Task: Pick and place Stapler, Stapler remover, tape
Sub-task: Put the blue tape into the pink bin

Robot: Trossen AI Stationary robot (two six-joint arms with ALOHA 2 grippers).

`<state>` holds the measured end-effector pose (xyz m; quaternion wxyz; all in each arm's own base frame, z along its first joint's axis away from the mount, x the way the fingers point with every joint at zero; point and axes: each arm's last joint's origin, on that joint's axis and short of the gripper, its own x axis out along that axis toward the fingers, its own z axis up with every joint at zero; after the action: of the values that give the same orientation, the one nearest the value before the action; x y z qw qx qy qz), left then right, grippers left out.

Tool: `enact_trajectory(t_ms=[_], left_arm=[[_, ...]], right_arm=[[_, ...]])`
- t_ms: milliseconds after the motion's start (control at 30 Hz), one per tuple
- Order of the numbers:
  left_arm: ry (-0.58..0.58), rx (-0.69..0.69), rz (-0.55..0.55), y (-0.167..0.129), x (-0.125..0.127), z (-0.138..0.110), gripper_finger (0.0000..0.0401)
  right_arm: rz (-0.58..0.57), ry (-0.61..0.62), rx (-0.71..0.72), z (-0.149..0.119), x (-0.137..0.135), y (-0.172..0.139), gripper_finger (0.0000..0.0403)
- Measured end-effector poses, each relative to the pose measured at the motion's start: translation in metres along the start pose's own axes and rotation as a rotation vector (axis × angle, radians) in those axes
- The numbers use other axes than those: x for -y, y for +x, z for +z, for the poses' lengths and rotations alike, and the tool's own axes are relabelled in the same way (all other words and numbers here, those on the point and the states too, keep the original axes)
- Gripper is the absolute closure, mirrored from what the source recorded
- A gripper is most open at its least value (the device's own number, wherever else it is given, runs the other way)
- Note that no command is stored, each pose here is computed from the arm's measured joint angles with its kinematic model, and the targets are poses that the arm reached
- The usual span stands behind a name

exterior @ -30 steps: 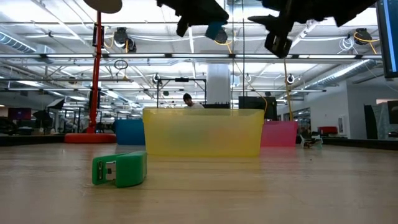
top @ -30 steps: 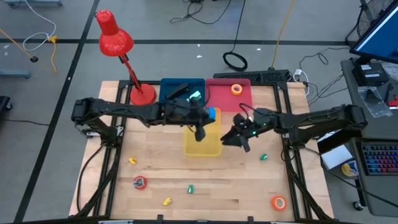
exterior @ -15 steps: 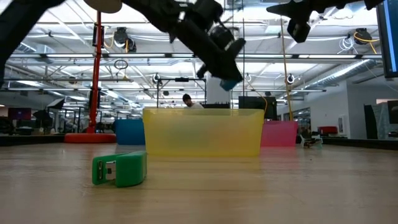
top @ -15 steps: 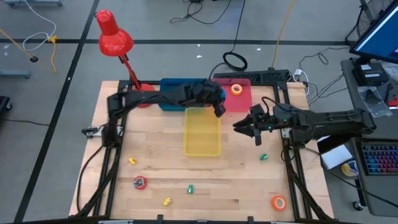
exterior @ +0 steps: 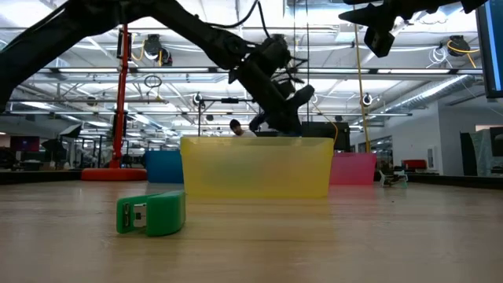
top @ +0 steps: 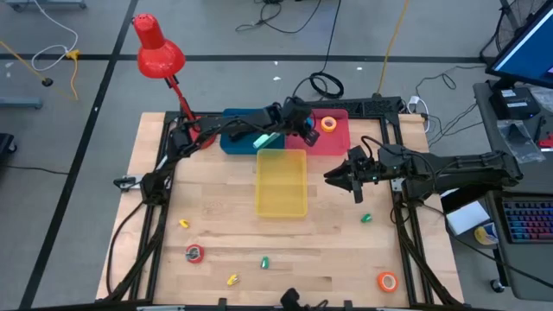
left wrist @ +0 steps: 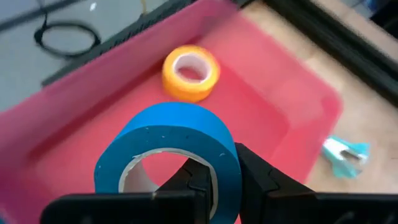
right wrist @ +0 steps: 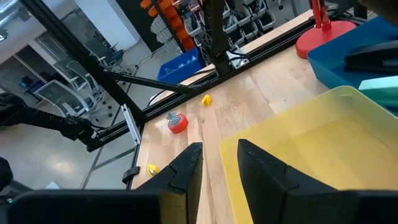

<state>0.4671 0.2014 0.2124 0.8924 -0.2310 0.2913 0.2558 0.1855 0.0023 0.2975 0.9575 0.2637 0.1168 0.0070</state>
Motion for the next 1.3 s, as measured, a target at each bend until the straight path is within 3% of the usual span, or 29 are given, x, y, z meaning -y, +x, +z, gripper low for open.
enact_trajectory(t_ms=[300, 900, 1300], left_arm=[[-0.113, -0.067, 0.028, 0.002, -0.018, -0.002, 0.0359], [-0.074, -0.140, -0.010, 0.005, -0.010, -0.013, 0.0346], [-0.062, -0.137, -0.021, 0.005, -0.006, -0.014, 0.0239]], right_arm=[[0.005, -0.003, 0.009, 0.001, 0.000, 0.000, 0.0310], [0.013, -0.001, 0.019, 0.002, -0.001, 0.000, 0.0309], [0.015, -0.001, 0.018, 0.002, -0.001, 0.000, 0.0309]])
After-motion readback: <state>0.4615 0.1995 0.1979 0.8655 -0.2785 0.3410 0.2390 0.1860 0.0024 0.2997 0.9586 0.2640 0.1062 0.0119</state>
